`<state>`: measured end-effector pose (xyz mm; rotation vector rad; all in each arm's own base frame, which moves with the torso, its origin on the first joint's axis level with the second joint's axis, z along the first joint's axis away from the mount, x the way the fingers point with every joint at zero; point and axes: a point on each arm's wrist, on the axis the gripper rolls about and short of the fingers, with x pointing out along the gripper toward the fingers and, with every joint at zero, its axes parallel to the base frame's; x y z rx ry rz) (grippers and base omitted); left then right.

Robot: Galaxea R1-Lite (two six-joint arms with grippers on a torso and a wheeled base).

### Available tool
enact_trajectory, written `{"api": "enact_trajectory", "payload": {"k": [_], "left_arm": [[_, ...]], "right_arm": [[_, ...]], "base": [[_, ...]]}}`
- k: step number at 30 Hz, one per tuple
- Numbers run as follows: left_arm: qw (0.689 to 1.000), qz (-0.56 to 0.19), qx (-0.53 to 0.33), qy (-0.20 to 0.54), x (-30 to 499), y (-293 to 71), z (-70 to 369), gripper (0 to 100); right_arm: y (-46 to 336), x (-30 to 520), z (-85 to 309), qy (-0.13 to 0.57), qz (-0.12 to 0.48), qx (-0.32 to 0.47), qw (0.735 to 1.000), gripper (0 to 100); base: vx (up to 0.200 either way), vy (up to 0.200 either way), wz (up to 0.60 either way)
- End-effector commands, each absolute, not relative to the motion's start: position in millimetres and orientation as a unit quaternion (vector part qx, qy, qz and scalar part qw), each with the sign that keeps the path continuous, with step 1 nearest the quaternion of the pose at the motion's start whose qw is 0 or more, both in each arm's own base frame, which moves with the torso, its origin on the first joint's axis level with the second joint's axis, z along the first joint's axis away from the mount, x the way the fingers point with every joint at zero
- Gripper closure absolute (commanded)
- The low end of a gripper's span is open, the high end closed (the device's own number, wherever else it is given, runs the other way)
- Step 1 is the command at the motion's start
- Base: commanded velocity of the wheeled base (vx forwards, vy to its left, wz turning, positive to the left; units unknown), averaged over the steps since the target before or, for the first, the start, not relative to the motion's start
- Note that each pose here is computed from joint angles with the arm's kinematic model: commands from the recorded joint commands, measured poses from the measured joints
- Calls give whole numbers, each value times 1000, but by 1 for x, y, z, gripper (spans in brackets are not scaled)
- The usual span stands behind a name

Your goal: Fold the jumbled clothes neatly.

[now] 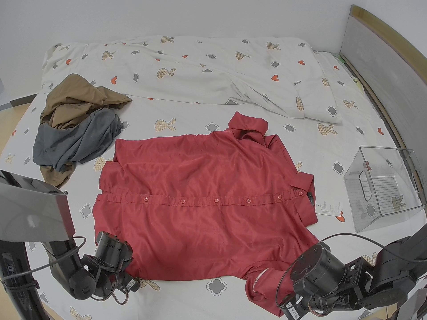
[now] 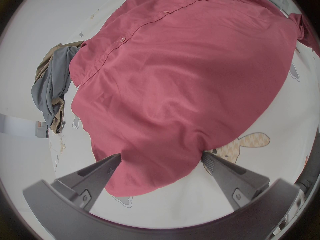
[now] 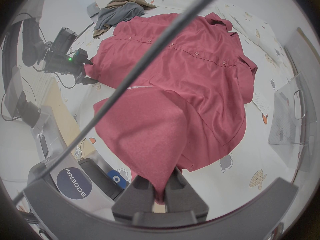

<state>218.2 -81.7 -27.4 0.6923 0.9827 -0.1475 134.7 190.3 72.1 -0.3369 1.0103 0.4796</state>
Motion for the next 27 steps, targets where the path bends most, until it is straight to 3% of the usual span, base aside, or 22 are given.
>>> {"api": "enact_trajectory", "payload": {"k": [1, 9, 10, 15, 27], "left_arm": [[828, -70, 321, 454, 217, -81, -20, 0], [826, -69, 321, 458, 215, -80, -22, 0], [830, -68, 319, 453, 216, -80, -22, 100], [842, -66, 314, 434, 217, -81, -18, 100], [832, -85, 311, 452, 200, -75, -20, 100]], "right_arm": [[190, 135, 72, 478, 228, -157, 834, 100], [188, 133, 70, 482, 227, -161, 831, 100], [187, 132, 70, 482, 226, -161, 831, 100], [187, 132, 70, 483, 226, -161, 831, 100], [184, 126, 66, 489, 230, -172, 823, 100]], "base": [[0, 0, 0], [0, 0, 0], [0, 0, 0], [0, 0, 0], [0, 0, 0]]}}
